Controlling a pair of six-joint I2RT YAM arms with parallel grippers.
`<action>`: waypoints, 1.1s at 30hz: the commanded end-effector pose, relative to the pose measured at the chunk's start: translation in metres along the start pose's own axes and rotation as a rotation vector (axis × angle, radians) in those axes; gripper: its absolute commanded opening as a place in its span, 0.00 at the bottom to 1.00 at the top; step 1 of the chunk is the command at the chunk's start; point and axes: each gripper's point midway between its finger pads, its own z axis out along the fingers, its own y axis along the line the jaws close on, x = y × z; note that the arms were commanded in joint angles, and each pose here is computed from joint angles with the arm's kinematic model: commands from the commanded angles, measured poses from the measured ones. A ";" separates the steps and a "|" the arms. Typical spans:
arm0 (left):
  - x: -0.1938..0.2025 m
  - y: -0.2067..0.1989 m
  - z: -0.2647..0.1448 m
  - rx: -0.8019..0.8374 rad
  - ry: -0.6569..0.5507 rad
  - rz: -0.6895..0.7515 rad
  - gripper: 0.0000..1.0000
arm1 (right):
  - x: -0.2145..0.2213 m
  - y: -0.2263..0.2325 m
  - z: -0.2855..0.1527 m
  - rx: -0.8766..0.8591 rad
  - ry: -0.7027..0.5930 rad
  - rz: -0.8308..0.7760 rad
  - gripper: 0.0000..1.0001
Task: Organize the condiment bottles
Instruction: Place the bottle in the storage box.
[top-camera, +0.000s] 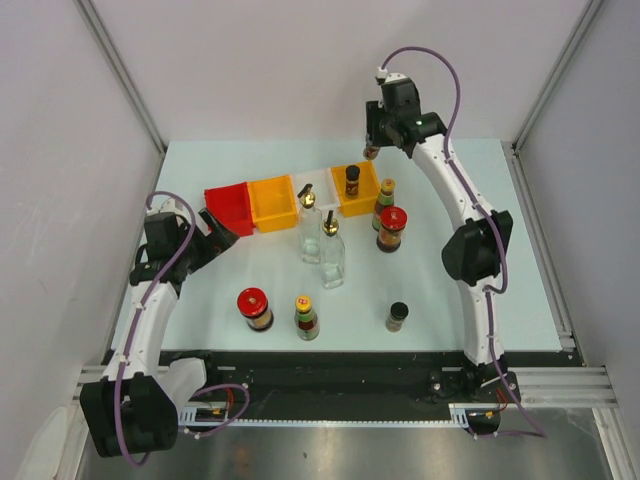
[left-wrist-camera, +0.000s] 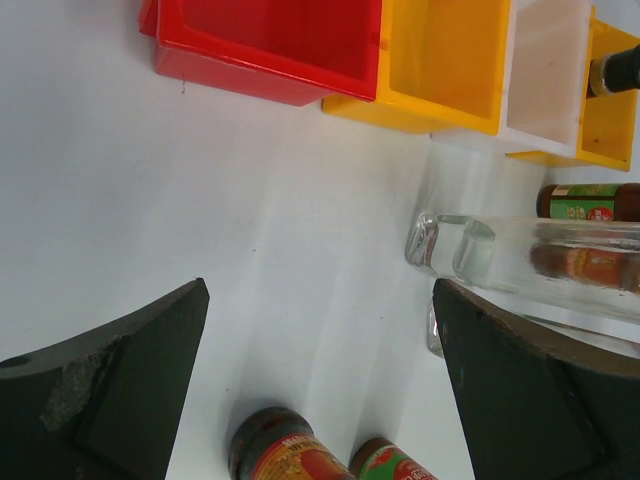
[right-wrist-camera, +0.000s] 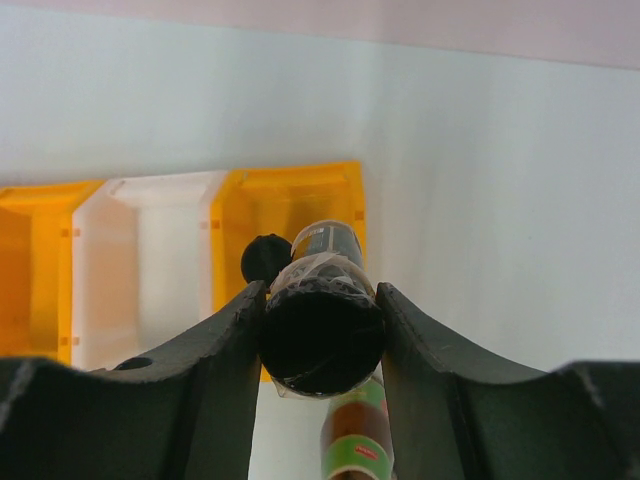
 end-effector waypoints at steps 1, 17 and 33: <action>-0.006 -0.004 0.000 0.025 -0.017 0.016 1.00 | -0.016 0.014 0.007 -0.038 -0.060 -0.012 0.00; -0.005 -0.003 0.003 0.021 -0.006 0.012 1.00 | 0.014 0.020 0.072 -0.034 -0.041 -0.036 0.00; -0.004 -0.002 0.005 0.020 -0.001 0.008 1.00 | 0.051 0.006 0.109 -0.047 0.033 -0.063 0.00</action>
